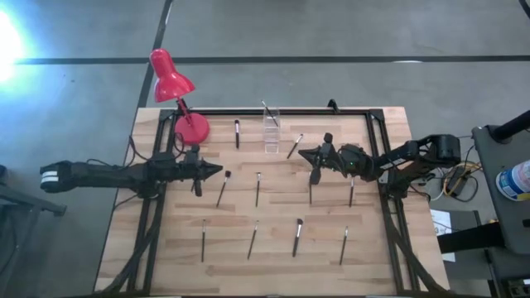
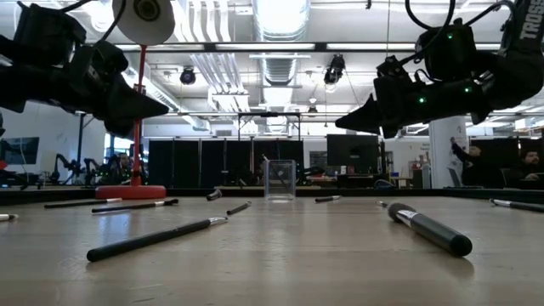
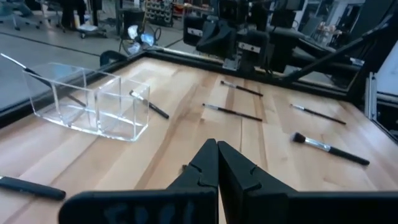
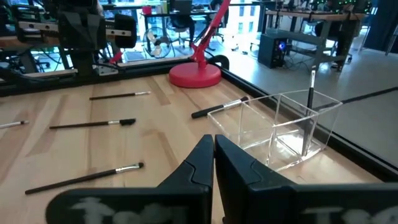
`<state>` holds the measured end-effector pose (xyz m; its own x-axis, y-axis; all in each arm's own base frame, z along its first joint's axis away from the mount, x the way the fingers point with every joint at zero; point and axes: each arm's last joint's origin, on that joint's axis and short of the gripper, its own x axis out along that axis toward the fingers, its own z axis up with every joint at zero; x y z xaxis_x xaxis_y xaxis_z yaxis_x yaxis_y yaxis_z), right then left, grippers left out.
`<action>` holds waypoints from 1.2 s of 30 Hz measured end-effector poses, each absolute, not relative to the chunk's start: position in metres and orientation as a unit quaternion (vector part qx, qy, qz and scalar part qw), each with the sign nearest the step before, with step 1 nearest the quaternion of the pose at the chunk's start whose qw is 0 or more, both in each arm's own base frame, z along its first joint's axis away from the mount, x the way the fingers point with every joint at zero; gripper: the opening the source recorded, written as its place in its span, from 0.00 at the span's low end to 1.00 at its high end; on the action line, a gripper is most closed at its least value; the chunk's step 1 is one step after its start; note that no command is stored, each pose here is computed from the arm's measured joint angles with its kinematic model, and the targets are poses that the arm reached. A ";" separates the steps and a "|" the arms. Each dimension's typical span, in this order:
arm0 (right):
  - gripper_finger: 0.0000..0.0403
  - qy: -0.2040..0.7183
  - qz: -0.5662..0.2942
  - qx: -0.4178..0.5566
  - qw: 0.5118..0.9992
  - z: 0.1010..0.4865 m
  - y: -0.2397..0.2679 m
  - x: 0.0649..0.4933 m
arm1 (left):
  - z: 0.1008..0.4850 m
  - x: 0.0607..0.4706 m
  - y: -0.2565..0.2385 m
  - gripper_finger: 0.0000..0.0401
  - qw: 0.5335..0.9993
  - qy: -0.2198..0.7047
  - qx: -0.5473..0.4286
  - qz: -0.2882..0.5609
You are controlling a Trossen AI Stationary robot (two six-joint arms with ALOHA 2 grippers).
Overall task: Put items in baskets/containers
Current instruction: Put the black eyeshadow brush into the transparent organizer
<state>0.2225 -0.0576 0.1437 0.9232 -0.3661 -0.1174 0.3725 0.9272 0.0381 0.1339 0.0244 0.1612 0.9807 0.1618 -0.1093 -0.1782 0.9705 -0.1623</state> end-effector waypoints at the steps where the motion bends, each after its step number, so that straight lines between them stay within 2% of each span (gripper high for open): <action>1: 0.02 0.054 -0.188 0.029 0.980 0.144 -0.058 0.223 | 0.161 0.135 0.024 0.00 0.991 0.051 -0.086 0.085; 23: 0.02 0.054 -0.185 0.029 0.981 0.145 -0.058 0.224 | 0.161 0.151 0.017 0.00 0.987 0.110 -0.103 0.059; 36: 0.02 0.055 -0.184 0.028 0.981 0.145 -0.058 0.224 | 0.164 0.168 -0.010 0.00 0.962 0.244 -0.117 0.032</action>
